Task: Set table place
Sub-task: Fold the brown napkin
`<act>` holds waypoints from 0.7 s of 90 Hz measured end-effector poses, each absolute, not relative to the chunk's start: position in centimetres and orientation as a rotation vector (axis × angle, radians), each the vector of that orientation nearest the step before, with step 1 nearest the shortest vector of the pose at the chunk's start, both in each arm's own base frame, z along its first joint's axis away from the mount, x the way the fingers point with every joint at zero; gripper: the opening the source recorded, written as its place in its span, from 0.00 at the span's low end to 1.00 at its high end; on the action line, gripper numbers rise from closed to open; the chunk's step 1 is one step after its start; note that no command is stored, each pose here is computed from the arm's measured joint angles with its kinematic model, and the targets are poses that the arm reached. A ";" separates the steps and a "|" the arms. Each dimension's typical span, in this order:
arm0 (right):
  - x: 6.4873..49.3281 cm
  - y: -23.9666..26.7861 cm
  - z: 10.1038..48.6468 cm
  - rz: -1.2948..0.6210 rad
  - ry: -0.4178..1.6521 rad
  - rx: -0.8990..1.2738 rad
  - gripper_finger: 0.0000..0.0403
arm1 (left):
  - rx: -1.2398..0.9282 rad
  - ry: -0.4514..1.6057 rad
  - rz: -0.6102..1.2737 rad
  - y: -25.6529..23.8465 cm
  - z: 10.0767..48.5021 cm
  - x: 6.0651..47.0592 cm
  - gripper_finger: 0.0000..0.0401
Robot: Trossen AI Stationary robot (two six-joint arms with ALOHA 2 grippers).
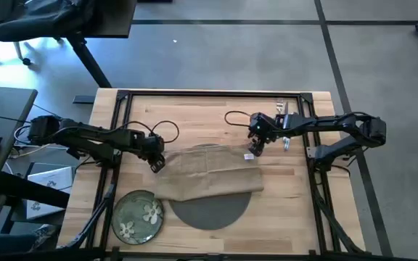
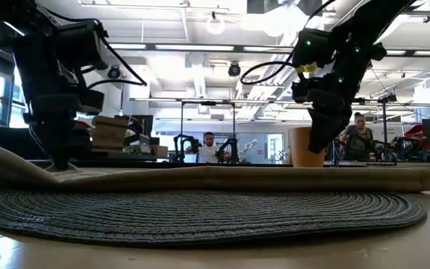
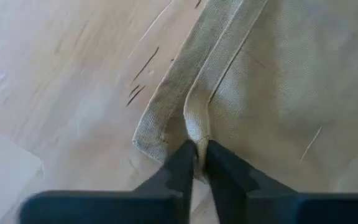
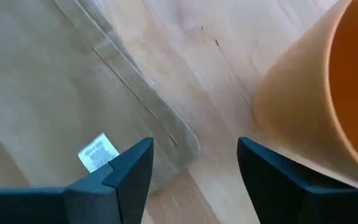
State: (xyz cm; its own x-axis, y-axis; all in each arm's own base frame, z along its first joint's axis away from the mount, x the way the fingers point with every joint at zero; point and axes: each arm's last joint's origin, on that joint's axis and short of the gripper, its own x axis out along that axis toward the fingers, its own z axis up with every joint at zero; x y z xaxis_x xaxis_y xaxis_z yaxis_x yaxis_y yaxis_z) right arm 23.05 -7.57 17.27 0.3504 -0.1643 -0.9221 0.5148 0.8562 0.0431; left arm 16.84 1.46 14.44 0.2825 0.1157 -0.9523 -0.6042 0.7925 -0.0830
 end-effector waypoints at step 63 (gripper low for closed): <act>21.8 -6.2 14.0 -0.444 1.094 0.482 0.53 | -0.467 1.054 0.576 1.7 17.0 17.2 0.00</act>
State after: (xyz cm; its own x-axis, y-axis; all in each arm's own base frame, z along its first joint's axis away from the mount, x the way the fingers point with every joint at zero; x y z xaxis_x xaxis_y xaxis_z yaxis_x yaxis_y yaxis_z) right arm 21.81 -6.15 13.96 0.3926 -0.1037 -0.9138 0.5628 0.8129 0.1496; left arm 17.24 1.74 16.96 0.3733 0.2150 -0.9025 -0.6429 0.7613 -0.0845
